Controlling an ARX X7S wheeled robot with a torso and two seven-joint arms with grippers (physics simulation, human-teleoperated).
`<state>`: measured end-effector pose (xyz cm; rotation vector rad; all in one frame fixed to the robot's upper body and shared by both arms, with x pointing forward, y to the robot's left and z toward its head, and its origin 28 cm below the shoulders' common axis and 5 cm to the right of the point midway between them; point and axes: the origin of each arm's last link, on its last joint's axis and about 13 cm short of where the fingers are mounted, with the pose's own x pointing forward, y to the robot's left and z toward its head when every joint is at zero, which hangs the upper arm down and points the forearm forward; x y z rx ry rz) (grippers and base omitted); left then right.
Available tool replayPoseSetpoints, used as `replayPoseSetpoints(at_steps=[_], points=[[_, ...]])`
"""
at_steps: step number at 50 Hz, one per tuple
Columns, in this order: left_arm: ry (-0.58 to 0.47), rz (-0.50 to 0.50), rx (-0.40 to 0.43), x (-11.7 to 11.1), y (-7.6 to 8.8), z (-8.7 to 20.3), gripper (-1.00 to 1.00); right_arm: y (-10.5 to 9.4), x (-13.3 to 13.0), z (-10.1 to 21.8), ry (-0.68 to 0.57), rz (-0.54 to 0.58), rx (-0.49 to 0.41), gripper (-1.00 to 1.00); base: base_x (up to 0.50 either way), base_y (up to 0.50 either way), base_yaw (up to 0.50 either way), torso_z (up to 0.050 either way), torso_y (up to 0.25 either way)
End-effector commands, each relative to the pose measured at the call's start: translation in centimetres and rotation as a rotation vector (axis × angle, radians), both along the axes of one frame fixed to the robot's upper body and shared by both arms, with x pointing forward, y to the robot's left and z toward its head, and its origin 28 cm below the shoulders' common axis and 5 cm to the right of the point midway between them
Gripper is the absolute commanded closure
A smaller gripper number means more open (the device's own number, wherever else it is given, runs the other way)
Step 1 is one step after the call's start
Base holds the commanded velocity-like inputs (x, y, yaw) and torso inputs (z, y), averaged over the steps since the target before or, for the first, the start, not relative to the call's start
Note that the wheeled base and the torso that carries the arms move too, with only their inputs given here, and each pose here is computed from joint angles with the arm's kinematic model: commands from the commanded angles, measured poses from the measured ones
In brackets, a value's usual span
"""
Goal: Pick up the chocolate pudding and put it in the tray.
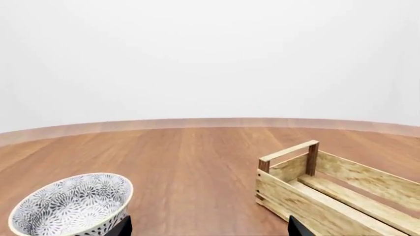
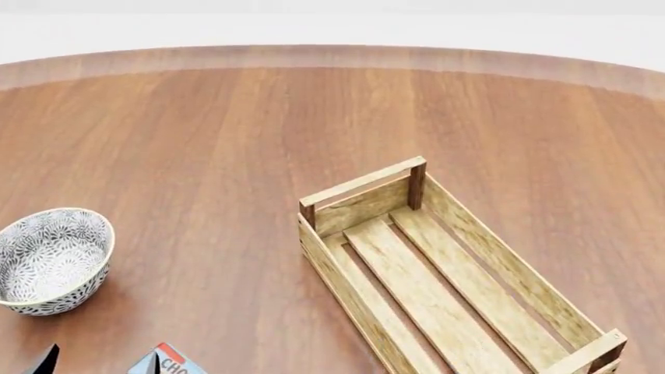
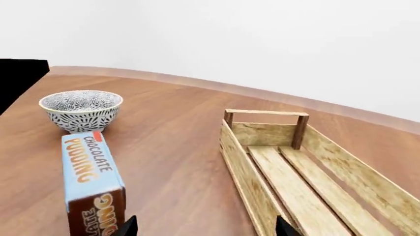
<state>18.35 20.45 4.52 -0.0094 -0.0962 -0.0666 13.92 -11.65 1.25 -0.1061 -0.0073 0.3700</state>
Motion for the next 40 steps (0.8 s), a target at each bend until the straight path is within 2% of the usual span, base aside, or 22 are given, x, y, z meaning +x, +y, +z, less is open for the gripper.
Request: replayPoseSetpoints(at_steps=[1, 10, 21, 33, 34, 40], points=[[0.002, -0.004, 0.002, 0.0, -0.1, 0.0, -1.0, 0.1, -1.0, -1.1, 0.027, 0.09, -0.015, -1.0, 0.0, 0.0, 0.0, 0.0, 0.0], [0.004, -0.007, 0.0, 0.0, -0.1, -0.1, -1.0, 1.3, -1.0, -2.3, 0.06, 0.172, -0.027, -1.0, 0.0, 0.0, 0.0, 0.0, 0.0], [0.002, -0.009, 0.001, -0.1, -0.1, 0.0, -1.0, 2.5, 0.1, -3.1, 0.077, 0.213, -0.031, -1.0, 0.0, 0.0, 0.0, 0.0, 0.0], [0.0, -0.009, 0.0, -0.2, -0.1, 0.0, -1.0, 4.5, 2.8, -2.8, 0.075, 0.257, -0.031, -1.0, 0.0, 0.0, 0.0, 0.0, 0.0], [0.006, -0.018, -0.001, -0.1, -0.2, -0.1, -1.0, 6.1, 3.9, -2.6, 0.077, 0.309, -0.033, -1.0, 0.0, 0.0, 0.0, 0.0, 0.0], [0.005, -0.019, 0.001, -0.1, -0.2, -0.2, -1.0, 6.3, 3.9, -3.0, 0.07, 0.317, -0.035, -1.0, 0.0, 0.0, 0.0, 0.0, 0.0]])
